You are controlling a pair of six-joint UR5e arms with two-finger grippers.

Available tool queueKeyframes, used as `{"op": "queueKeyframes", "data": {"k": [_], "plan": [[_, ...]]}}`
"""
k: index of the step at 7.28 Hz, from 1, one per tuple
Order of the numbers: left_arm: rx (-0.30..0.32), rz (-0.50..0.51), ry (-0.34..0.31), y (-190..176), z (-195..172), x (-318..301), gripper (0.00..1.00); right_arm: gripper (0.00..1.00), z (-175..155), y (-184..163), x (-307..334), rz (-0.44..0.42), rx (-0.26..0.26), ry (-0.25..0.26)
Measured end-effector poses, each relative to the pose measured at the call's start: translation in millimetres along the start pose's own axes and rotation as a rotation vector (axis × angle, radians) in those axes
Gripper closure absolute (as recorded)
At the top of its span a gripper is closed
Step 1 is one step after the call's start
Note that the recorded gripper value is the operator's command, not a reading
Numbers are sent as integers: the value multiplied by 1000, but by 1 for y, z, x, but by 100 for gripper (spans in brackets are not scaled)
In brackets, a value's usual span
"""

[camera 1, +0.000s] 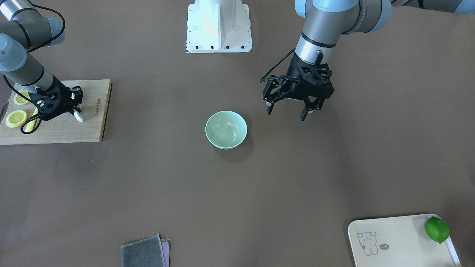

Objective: Place spoon in bowl
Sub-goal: 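Grasp the white ceramic spoon with the right gripper and lift it off the board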

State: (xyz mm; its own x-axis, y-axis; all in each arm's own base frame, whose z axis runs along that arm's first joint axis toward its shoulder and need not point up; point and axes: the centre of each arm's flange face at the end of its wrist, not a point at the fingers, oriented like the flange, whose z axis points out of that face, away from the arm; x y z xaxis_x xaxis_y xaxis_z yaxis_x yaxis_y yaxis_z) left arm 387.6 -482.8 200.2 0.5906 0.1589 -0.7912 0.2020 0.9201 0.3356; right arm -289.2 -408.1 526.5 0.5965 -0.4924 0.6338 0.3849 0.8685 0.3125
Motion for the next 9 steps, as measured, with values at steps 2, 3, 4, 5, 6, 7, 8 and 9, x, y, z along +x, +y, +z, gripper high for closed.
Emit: {"op": "queueKeyframes", "data": {"k": [2,3,4,5,6,7,8,9], "plan": [[-1,0,-1,0,0,0,2,100,-20,-1,-7,2,23,-18],[-2,-1,-2,0,0,-2,2,100,-44,-8,-10,35,42,-41],[-4,0,-3,-3,-1,-7,2,100,-74,-30,-20,83,56,-66],[-13,14,-6,-10,-5,-22,2,100,-107,-68,-40,124,65,-76],[-27,36,-13,-20,-10,-47,2,100,-136,-106,-65,163,68,-78],[-43,61,-28,-32,-18,-85,2,100,-161,-144,-95,215,80,-85],[-64,96,-48,-42,-30,-137,2,100,-179,-177,-123,267,99,-96],[-81,135,-69,-50,-45,-192,2,100,-187,-208,-154,307,117,-100]]}}
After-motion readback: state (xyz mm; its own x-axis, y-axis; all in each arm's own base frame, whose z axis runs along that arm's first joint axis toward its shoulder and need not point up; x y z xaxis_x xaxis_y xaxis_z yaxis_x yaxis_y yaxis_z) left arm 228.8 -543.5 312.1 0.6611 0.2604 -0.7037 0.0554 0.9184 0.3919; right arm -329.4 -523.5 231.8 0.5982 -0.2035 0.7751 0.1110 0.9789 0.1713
